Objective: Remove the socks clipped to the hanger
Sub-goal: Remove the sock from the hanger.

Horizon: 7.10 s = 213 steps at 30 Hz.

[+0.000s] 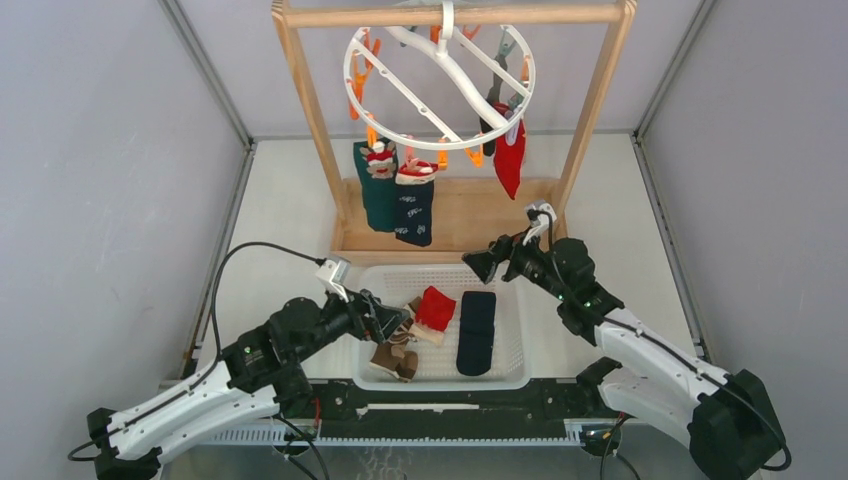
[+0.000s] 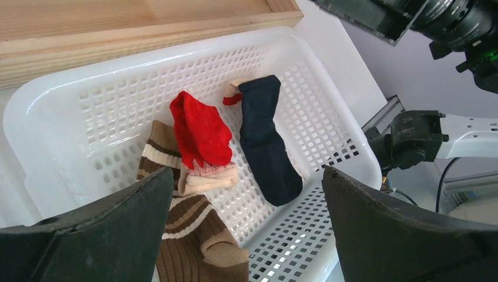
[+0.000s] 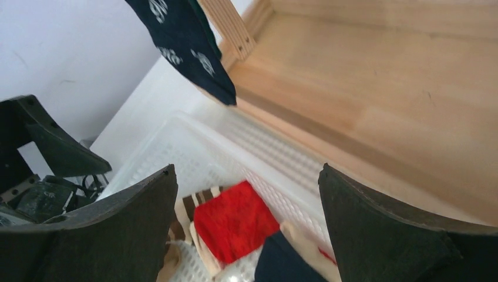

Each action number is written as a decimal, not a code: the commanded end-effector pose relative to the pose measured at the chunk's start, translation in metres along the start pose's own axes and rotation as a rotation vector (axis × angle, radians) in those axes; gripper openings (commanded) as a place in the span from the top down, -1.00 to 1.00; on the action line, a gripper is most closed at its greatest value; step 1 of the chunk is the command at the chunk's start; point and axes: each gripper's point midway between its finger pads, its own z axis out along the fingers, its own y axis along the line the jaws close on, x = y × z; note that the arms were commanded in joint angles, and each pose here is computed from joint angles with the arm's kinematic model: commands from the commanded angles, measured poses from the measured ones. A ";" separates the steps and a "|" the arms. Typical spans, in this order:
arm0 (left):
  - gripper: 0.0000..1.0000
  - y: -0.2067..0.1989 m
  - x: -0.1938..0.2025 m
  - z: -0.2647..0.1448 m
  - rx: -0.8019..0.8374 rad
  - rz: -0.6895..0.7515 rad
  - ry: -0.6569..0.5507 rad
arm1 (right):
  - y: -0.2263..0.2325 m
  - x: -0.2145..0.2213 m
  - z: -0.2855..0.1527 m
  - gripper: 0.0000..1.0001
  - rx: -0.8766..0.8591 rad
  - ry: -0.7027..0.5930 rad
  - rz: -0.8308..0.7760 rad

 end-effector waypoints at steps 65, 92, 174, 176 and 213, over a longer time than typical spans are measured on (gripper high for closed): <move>-0.99 -0.004 -0.030 -0.022 -0.014 0.036 -0.072 | 0.088 -0.043 0.103 0.97 -0.401 -0.047 -0.139; -0.99 -0.048 -0.137 -0.024 -0.013 0.271 -0.263 | 0.106 -0.045 0.024 0.97 -0.536 0.057 -0.151; -1.00 -0.128 -0.256 0.054 0.226 0.608 -0.568 | 0.135 -0.033 -0.017 0.95 -0.701 0.196 -0.049; -0.99 -0.132 -0.259 0.054 0.241 0.615 -0.571 | 0.135 -0.032 -0.017 0.95 -0.702 0.199 -0.049; -0.47 -0.154 -0.283 0.085 0.325 0.605 -0.588 | 0.128 -0.015 -0.021 0.95 -0.701 0.232 -0.052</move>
